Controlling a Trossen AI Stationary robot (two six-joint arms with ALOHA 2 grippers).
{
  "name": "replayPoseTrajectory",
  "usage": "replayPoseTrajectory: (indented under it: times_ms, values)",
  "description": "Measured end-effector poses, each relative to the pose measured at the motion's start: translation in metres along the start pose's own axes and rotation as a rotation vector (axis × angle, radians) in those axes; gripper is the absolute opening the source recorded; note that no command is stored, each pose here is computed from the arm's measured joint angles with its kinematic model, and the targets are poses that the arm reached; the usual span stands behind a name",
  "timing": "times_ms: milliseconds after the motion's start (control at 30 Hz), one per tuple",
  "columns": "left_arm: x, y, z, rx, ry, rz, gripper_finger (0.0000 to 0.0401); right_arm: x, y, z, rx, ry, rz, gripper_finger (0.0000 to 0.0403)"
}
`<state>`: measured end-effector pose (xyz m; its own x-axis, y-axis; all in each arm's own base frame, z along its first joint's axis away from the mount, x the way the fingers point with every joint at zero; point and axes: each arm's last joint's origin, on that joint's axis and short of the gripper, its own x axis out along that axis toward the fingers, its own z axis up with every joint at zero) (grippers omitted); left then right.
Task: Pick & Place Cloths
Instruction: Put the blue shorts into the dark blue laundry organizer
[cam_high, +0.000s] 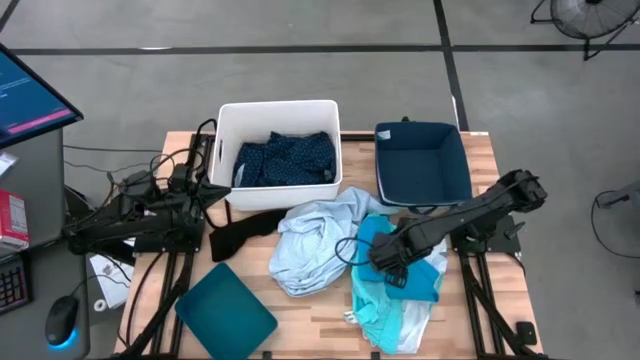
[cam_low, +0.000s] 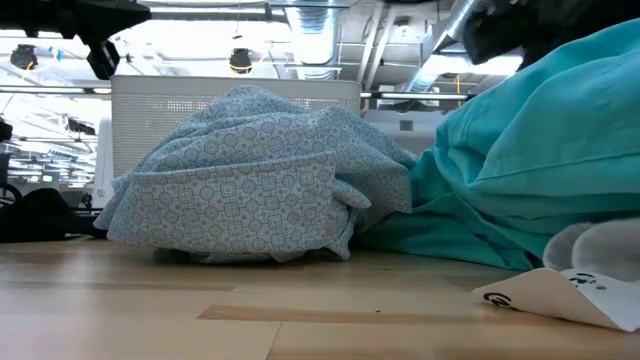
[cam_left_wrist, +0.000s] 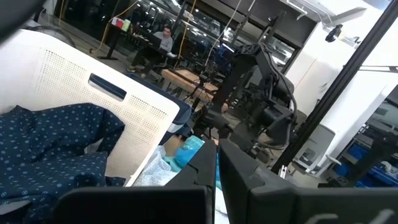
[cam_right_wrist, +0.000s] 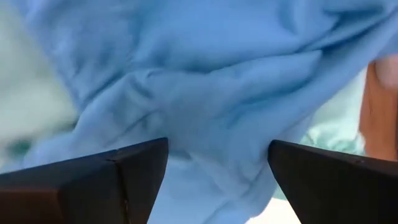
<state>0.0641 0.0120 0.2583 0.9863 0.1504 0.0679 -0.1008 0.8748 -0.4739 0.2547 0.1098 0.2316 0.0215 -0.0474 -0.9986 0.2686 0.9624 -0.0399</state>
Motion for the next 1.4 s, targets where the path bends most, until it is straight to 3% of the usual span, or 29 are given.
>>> replayPoseTrajectory:
  times_ms: [67, 233, 567, 667, 833, 867, 1133, 1400]
  values:
    - [0.0, 0.0, 0.0, 0.0, 0.0, 0.0, 0.0001, -0.007, 0.001, -0.005, -0.087, -0.027, 0.011, 0.027]
    - [0.0, 0.0, 0.0, 0.001, 0.0, 0.0, 0.0001, -0.012, 0.0, -0.012, -0.184, -0.093, -0.116, 0.027]
    - [0.0, 0.0, 0.0, 0.072, 0.003, 0.002, 0.0001, 0.011, 0.005, -0.002, -0.306, 0.002, -0.157, 0.0256]
    - [0.0, 0.0, 0.0, 0.081, 0.003, 0.002, 0.0001, 0.017, 0.008, 0.0, -0.318, 0.018, -0.164, 0.0208]
    - [0.0, 0.0, 0.0, 0.084, 0.003, 0.003, 0.0001, 0.013, 0.007, 0.0, -0.307, 0.022, -0.108, 0.004]
    - [0.0, 0.0, 0.0, 0.084, 0.003, 0.004, 0.0001, 0.01, 0.005, 0.0, -0.301, 0.012, -0.094, 0.0021]
    - [0.0, 0.0, 0.0, 0.084, 0.0, 0.009, 0.0001, -0.047, -0.013, 0.0, -0.197, -0.183, 0.015, 0.0004]
    - [0.0, 0.0, 0.0, 0.077, 0.001, 0.01, 0.0001, -0.14, -0.061, -0.011, 0.026, -0.63, -0.011, 0.0001]
